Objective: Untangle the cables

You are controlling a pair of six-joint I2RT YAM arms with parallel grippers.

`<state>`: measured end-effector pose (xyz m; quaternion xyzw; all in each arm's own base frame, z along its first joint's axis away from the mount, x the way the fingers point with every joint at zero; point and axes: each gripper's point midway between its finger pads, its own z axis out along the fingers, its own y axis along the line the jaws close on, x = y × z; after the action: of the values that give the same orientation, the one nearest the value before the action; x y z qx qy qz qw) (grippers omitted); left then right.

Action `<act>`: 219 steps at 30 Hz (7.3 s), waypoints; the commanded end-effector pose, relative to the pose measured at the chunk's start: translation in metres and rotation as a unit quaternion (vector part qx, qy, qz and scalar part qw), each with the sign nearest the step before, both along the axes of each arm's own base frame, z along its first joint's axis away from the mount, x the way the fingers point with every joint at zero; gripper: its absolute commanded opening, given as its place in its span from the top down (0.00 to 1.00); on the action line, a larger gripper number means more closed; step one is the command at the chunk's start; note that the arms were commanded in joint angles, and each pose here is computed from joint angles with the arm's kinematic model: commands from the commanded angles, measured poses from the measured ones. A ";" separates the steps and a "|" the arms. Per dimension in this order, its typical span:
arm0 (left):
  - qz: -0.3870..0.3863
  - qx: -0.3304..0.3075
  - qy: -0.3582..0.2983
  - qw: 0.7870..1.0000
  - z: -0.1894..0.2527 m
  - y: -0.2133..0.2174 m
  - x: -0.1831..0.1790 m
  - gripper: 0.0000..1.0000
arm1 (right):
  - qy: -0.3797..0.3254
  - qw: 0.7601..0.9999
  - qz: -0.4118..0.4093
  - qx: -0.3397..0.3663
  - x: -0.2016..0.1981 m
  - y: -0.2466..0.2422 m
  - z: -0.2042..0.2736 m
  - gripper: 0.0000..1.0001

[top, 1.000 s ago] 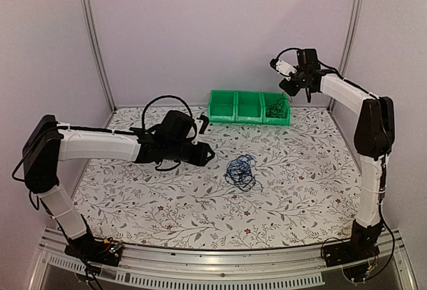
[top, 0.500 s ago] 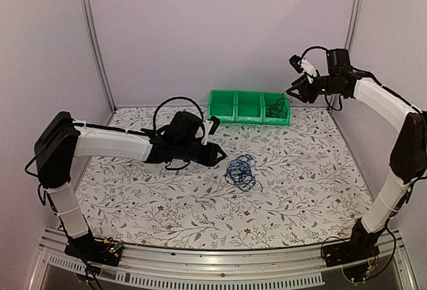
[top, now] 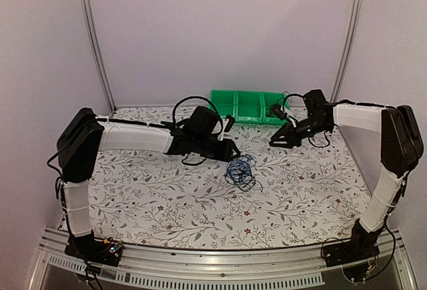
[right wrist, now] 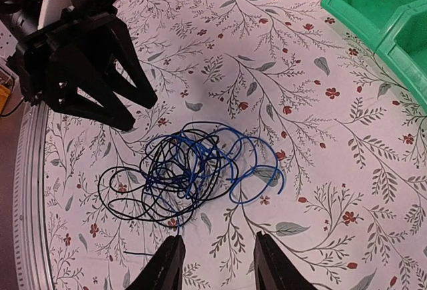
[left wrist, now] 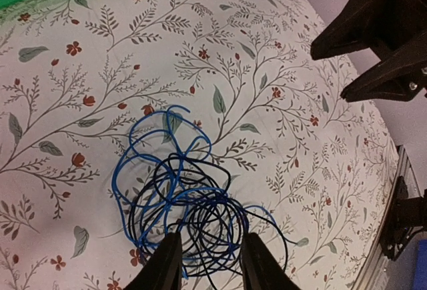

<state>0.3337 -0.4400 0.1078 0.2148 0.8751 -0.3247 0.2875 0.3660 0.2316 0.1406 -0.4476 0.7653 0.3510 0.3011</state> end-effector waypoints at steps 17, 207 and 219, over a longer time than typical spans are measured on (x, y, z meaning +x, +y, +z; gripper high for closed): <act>0.079 0.024 0.044 0.996 0.008 0.039 -0.011 0.66 | 0.011 0.994 0.081 -0.075 0.041 0.047 -0.081 0.58; -0.008 -0.053 -0.371 0.927 0.218 -0.001 -0.071 0.20 | -0.439 0.866 0.045 0.235 -0.102 0.012 0.422 1.00; -0.040 -0.133 -0.406 0.903 0.274 -0.068 -0.048 0.36 | -0.399 0.881 0.070 0.245 -0.107 0.024 0.406 1.00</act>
<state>0.2846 -0.4918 0.3754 0.3008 0.6374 -0.3145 0.6359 0.2694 0.2532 0.5473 -0.5106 0.4410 0.3232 0.6636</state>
